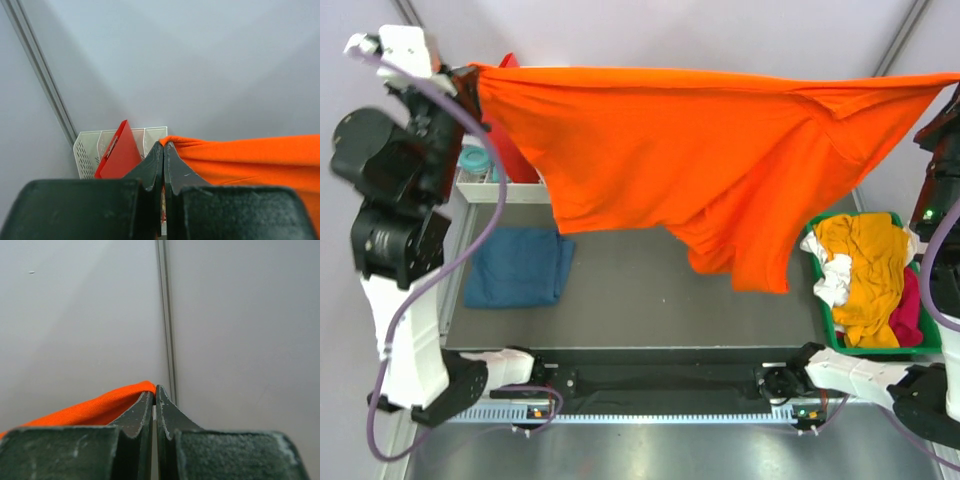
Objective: Fold and stack the t-shirts
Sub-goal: Flatten out the tshirt
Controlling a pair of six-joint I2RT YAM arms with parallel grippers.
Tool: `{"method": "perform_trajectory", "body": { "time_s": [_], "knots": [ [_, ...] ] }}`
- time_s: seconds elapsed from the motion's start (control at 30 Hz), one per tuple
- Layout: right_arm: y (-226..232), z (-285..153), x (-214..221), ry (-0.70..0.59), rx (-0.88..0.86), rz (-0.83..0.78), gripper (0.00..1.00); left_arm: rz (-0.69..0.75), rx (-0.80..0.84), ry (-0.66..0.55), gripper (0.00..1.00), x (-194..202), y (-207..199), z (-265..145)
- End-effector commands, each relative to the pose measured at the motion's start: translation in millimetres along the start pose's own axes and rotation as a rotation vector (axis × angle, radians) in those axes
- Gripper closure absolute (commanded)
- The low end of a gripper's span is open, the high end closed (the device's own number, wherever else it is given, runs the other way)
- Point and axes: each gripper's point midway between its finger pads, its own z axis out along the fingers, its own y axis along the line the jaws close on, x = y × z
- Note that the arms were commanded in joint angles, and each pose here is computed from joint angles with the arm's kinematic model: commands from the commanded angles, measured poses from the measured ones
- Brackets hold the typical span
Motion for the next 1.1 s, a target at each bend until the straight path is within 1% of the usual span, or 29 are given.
{"method": "perform_trajectory", "body": {
  "time_s": [0.0,0.03,0.1,0.2,0.37,0.5,0.53,0.57,0.6,0.63,0.67,0.7,0.73,0.77,0.8,0.83,0.87,0.9,0.93,0.97,1.03,1.07],
  "knots": [
    [-39.5,-10.8,-13.9,-0.003,0.094,0.051,1.0,0.003,-0.082,-0.008,1.0,-3.2,21.7,-26.4],
    [-39.4,-10.9,-12.3,0.002,0.096,0.044,1.0,0.002,-0.076,0.009,1.0,3.5,20.1,-26.4],
    [-38.4,-10.7,-10.2,0.007,0.097,0.04,1.0,-0.003,-0.073,0.007,1.0,3.6,20.4,-31.3],
    [-32.3,-7.9,-7.8,0.009,0.094,0.029,1.0,-0.003,-0.071,0.029,1.0,13.1,18.7,-26.1],
    [-1.6,5.4,4.9,0.019,0.073,-0.026,1.0,0.018,-0.056,0.09,1.0,41.4,10.8,-1.3],
    [39.0,25.9,18.4,0.018,0.05,-0.072,1.0,0.076,-0.031,0.157,1.0,80.8,-0.8,41.9],
    [47.7,33.0,20.1,0.01,0.044,-0.08,1.0,0.078,-0.02,0.159,1.0,82.7,-4.3,51.2],
    [70.5,45.6,34.9,0.025,0.036,-0.087,1.0,0.085,-0.007,0.209,1.0,106.4,-11.5,73.1],
    [77.6,52.7,34.4,0.019,0.034,-0.066,1.0,0.077,0.003,0.223,1.0,113.6,-15.8,82.9],
    [97.1,70.6,60.3,0.056,0.016,-0.125,1.0,0.071,0.012,0.203,1.0,106.2,-18.5,91.2],
    [106.9,79.8,70.9,0.076,0.011,-0.055,1.0,0.074,0.034,0.242,1.0,128.5,-27.2,111.4],
    [110.1,88.3,70.7,0.076,0.005,-0.022,1.0,0.072,0.039,0.246,1.0,133.9,-30.2,120.8],
    [123.0,106.8,102.8,0.129,-0.01,-0.065,1.0,0.072,0.04,0.224,1.0,127.9,-31.3,128.6],
    [129.0,115.4,112.2,0.141,-0.008,-0.042,1.0,0.082,0.038,0.237,1.0,145.5,-34.9,147.2],
    [132.1,123.0,115.3,0.141,-0.001,-0.037,1.0,0.09,0.031,0.238,1.0,151.9,-33.6,157.1],
    [140.8,139.4,138.8,0.166,-0.004,-0.061,1.0,0.089,0.029,0.215,1.0,147.6,-33.0,165.8],
    [143.7,148.1,145.5,0.169,-0.002,-0.044,1.0,0.097,0.033,0.246,1.0,173.4,-37.0,185.2],
    [142.0,156.7,135.0,0.14,0.007,-0.013,1.0,0.102,0.025,0.241,1.0,178.5,-36.5,195.8],
    [148.5,172.6,150.8,0.148,-0.006,-0.022,1.0,0.093,0.019,0.179,1.0,156.0,-35.4,203.4],
    [148.8,178.4,135.2,0.107,-0.011,0.021,1.0,0.101,0.024,0.205,1.0,182.1,-40.5,222.1],
    [155.1,192.2,133.5,0.069,-0.036,0.045,1.0,0.096,0.001,0.11,1.0,161.4,-38.9,236.1],
    [154.4,195.0,125.3,0.044,-0.041,0.065,1.0,0.097,0.0,0.086,1.0,161.7,-40.0,242.8]
  ]
}}
